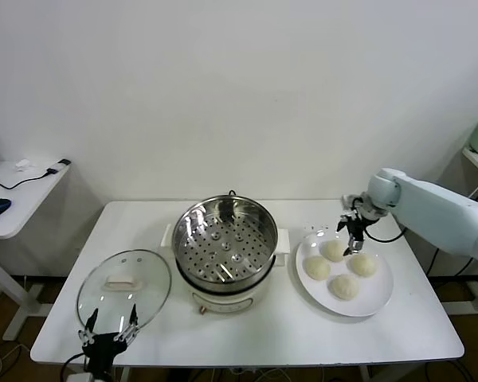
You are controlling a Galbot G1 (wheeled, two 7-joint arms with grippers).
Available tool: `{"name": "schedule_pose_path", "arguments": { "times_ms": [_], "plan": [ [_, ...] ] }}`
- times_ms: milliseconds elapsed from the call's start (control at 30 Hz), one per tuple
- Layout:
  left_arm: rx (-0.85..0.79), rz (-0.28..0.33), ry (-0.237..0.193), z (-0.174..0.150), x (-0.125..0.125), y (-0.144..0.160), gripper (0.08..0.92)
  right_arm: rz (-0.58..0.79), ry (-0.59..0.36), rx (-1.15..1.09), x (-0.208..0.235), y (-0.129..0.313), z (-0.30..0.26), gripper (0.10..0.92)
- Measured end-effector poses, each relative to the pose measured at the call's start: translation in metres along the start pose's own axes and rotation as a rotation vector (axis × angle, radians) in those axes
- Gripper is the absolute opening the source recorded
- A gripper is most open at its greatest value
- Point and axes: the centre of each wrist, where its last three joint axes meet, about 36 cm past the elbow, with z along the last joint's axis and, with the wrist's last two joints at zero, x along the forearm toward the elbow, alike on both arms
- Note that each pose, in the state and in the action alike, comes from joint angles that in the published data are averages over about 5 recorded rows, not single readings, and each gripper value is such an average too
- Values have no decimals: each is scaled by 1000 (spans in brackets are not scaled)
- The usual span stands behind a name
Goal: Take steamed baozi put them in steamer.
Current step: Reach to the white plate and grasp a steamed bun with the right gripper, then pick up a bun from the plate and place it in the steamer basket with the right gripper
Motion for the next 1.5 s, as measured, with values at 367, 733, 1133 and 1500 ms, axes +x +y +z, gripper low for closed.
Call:
{"name": "schedule_pose_path", "arguments": {
  "times_ms": [367, 733, 1133, 1500],
  "plan": [
    [2, 3, 6, 0, -1, -3, 823, 10, 14, -35, -23, -2, -5, 800],
    [0, 1, 17, -1, 4, -3, 823, -2, 21, -46, -22, -6, -3, 600],
    [-12, 8, 16, 2, 9, -5, 823, 38, -51, 63, 61, -30, -29, 560],
    [-20, 27, -3, -1, 6, -9, 823, 133, -170, 498, 215, -35, -172, 560]
  ]
}}
